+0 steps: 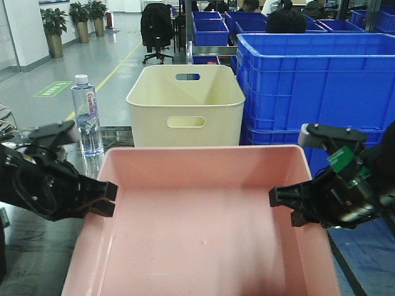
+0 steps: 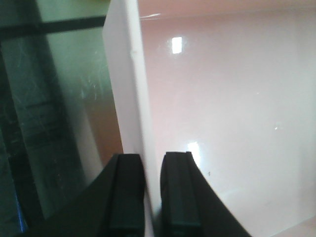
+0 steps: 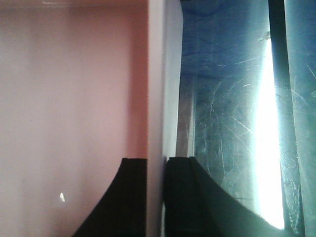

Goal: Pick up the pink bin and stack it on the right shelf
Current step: 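Lower the pink bin onto the dark table with both grippers, then open both grippers and raise them away from the bin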

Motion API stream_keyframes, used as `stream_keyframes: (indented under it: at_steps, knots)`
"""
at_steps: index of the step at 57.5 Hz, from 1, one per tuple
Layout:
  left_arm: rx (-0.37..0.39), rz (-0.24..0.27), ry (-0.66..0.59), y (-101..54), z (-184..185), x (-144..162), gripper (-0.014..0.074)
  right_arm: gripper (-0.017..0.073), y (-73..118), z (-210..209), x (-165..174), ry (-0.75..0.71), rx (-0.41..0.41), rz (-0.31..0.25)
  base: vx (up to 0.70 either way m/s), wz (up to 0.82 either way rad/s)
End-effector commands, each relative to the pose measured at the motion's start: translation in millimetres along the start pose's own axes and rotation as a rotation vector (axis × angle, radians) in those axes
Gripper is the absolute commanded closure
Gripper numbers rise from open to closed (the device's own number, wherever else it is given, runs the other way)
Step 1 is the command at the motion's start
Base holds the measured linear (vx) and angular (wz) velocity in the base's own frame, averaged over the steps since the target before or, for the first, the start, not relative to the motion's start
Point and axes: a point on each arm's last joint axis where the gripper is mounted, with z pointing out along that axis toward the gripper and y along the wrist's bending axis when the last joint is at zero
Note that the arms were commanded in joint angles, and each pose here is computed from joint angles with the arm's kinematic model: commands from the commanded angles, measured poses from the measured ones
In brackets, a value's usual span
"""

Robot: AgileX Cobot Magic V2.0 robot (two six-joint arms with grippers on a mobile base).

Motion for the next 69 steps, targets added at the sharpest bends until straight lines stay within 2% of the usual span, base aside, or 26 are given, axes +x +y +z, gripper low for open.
stream_keyframes:
  at_steps: [1,14,26,43,49,56,59,63,69]
  knots:
    - [0.031,-0.005,-0.099,-6.5,-9.8,-12.1,0.0592,0.0566,3.3,-12.7,-17.2,-0.144,-0.041,0.001,0.0,0.0]
    - [0.024,-0.018,-0.065,-0.6,5.6,-11.9,0.057,0.0535,4.3,16.4,-19.1,-0.09,-0.03,0.004,0.0,0.0]
    - [0.018,-0.028,-0.042,3.9,17.2,-11.6,0.0481,0.0412,4.2,32.5,-18.4,-0.05,-0.018,0.004,0.0,0.0]
    - [0.018,-0.015,-0.046,3.7,16.7,-12.1,0.0237,0.0081,4.7,31.3,-20.2,-0.072,-0.025,0.015,0.0,0.0]
    - [0.015,0.01,-0.079,2.3,12.0,-14.3,0.0147,0.0032,5.4,22.7,-22.8,-0.116,-0.039,0.025,0.0,0.0]
    - [0.007,0.022,-0.18,-1.9,-3.4,-21.1,0.0088,0.0035,6.5,5.2,-26.4,-0.194,-0.063,0.026,0.0,0.0]
    - [0.002,0.04,-0.243,-5.5,-15.4,-24.3,0.0081,0.0044,6.7,-6.5,-27.3,-0.233,-0.075,0.026,0.0,0.0]
    - [-0.01,0.1,-0.341,-11.2,-35.3,-28.5,0.0082,0.0072,6.2,-23.8,-27.5,-0.285,-0.086,0.022,0.0,0.0]
    - [-0.03,0.227,-0.454,-22.7,-70.7,-27.7,0.0106,0.0153,3.1,-52.9,-24.0,-0.351,-0.08,0.003,0.0,0.0]
